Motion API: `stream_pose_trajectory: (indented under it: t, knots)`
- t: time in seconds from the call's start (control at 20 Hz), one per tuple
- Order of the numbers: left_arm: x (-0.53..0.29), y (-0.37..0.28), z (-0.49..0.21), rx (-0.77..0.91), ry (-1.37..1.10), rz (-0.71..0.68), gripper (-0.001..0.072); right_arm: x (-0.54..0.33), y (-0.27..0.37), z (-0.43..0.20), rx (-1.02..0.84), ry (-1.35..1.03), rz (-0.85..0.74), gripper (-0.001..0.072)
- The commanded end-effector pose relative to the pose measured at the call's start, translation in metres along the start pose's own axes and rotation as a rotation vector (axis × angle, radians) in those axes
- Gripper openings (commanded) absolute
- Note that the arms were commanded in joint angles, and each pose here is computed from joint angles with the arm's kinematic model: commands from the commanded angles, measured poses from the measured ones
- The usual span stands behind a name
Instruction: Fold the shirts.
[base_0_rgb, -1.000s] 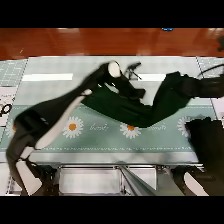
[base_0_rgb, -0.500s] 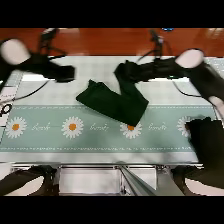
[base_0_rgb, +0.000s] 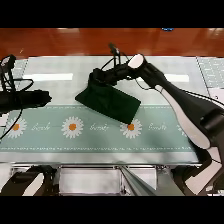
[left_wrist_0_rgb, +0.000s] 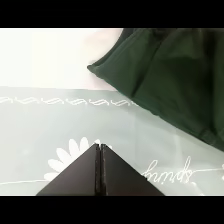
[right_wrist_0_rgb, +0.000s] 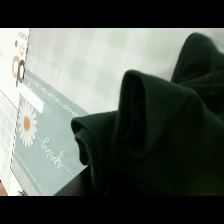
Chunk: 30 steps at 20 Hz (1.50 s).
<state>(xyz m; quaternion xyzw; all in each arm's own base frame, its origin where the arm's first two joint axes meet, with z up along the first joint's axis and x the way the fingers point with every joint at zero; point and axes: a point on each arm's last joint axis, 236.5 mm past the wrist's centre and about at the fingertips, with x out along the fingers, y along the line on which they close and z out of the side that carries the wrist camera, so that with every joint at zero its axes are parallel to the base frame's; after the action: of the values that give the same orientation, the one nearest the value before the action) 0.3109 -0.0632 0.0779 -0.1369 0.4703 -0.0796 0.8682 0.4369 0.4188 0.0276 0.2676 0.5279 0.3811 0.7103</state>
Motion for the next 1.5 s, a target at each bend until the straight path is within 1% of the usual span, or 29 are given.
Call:
stream_pose_trajectory:
  t: [0.0, 0.05, 0.1, 0.25, 0.35, 0.45, 0.5, 0.55, 0.65, 0.7, 0.75, 0.8, 0.9, 0.95, 1.05, 1.1, 1.2, 1.35, 1.45]
  knots:
    - [0.002, -0.001, 0.000, -0.030, -0.025, -0.021, 0.0017, 0.025, -0.011, -0.009, 0.021, 0.036, -0.002, 0.0051]
    - [0.004, -0.001, 0.001, -0.033, -0.028, -0.023, 0.0017, 0.026, -0.012, -0.008, 0.023, 0.031, -0.003, 0.0298]
    - [0.006, 0.000, 0.002, -0.036, -0.029, -0.021, 0.0017, 0.024, -0.013, -0.007, 0.014, 0.030, -0.002, 0.0406]
    - [0.017, 0.006, 0.011, -0.036, -0.048, -0.010, 0.0017, -0.016, -0.016, 0.013, 0.035, 0.018, 0.006, 0.0406]
    - [0.017, 0.019, 0.020, -0.060, -0.063, 0.011, 0.0017, -0.079, -0.016, 0.026, 0.035, 0.030, 0.019, 0.0406]
    - [0.004, 0.030, 0.031, -0.111, -0.095, 0.019, 0.0017, -0.161, -0.015, 0.028, -0.012, 0.039, -0.013, 0.0406]
    - [-0.004, 0.033, 0.038, -0.141, -0.121, 0.014, 0.0017, -0.207, -0.020, 0.026, -0.050, 0.027, -0.081, 0.0406]
    - [-0.010, 0.034, 0.044, -0.169, -0.146, 0.002, 0.0017, -0.248, -0.032, 0.021, -0.084, 0.011, -0.192, 0.0406]
    - [-0.015, 0.028, 0.044, -0.202, -0.154, -0.034, 0.0017, -0.330, -0.068, -0.002, -0.093, -0.049, -0.494, 0.0406]
    - [-0.015, 0.021, 0.041, -0.205, -0.141, -0.056, 0.0017, -0.363, -0.088, -0.019, -0.065, -0.093, -0.628, 0.0406]
    - [-0.013, 0.014, 0.037, -0.198, -0.126, -0.075, 0.0017, -0.382, -0.105, -0.038, -0.025, -0.142, -0.711, 0.0406]
    - [-0.009, 0.007, 0.032, -0.184, -0.110, -0.087, 0.0017, -0.389, -0.122, -0.059, 0.032, -0.206, -0.749, 0.0406]
    - [0.004, -0.006, 0.016, -0.156, -0.064, -0.112, 0.0017, -0.368, -0.154, -0.096, 0.134, -0.298, -0.720, 0.0413]
    - [0.010, -0.013, 0.007, -0.140, -0.042, -0.124, 0.0017, -0.346, -0.165, -0.113, 0.188, -0.311, -0.662, 0.0417]
    - [0.022, -0.025, -0.008, -0.115, -0.011, -0.144, 0.0017, -0.292, -0.175, -0.136, 0.311, -0.314, -0.477, 0.0417]
    - [0.027, -0.029, -0.014, -0.108, 0.000, -0.151, 0.0017, -0.270, -0.176, -0.140, 0.337, -0.318, -0.387, 0.0416]
    - [0.033, -0.034, -0.021, -0.103, 0.010, -0.162, 0.0017, -0.241, -0.180, -0.144, 0.424, -0.308, -0.263, 0.0416]
    - [0.035, -0.033, -0.021, -0.102, 0.010, -0.161, 0.0017, -0.197, -0.183, -0.146, 0.492, -0.231, -0.178, 0.0416]
    - [0.036, -0.033, -0.020, -0.104, 0.007, -0.159, 0.0017, -0.166, -0.183, -0.152, 0.502, -0.150, -0.155, 0.0416]
